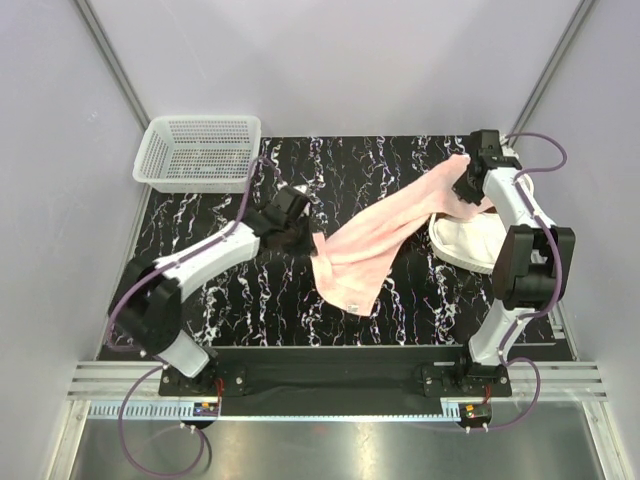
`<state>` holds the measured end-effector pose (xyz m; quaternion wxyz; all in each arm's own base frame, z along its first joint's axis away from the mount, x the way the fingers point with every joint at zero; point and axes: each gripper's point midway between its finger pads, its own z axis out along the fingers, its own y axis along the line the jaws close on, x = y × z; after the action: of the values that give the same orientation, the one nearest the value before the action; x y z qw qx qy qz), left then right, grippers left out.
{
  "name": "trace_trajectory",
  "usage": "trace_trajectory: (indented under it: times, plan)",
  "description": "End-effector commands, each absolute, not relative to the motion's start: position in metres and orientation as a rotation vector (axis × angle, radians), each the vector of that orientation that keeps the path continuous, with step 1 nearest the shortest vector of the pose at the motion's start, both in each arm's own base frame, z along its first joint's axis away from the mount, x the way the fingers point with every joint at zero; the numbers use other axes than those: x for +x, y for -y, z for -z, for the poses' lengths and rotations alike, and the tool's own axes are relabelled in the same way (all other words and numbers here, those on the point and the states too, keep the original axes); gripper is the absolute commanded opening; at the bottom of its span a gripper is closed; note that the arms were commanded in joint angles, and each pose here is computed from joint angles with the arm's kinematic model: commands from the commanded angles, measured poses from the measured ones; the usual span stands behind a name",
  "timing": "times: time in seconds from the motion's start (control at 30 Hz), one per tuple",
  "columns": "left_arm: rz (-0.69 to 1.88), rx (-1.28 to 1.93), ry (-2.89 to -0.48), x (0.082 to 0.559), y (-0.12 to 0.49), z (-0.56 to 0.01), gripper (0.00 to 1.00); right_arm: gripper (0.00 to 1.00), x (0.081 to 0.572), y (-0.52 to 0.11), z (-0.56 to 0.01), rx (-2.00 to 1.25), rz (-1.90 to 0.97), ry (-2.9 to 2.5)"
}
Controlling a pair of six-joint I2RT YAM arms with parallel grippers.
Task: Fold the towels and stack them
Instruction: Flatten out the crumpled towel
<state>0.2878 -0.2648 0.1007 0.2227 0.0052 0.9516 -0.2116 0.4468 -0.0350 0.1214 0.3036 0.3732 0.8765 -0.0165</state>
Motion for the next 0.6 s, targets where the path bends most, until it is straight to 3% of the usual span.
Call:
trace_trajectory:
  times: [0.0,0.1,0.23,0.37,0.43,0.57]
  plan:
    - [0.499,0.004,-2.489,0.290,0.237,-0.176,0.00,0.00,0.464,0.035,-0.209,0.842,-0.037,-2.152]
    - [0.373,-0.064,-2.394,0.283,0.199,-0.220,0.00,0.00,0.463,0.009,-0.230,0.727,-0.201,-2.184]
    - [0.001,-0.225,-2.369,0.242,0.100,-0.235,0.00,0.38,0.447,-0.014,-0.249,0.634,-0.337,-2.223]
    - [-0.168,-0.427,-2.305,0.215,0.020,-0.234,0.00,0.53,0.431,-0.030,-0.254,0.568,-0.436,-2.250]
    - [-0.154,-0.450,-2.305,0.207,0.011,-0.228,0.00,0.57,0.424,-0.044,-0.252,0.530,-0.515,-2.256]
    - [0.172,-0.341,-2.418,0.204,0.061,-0.208,0.02,0.64,0.405,-0.075,-0.223,0.456,-0.538,-2.359]
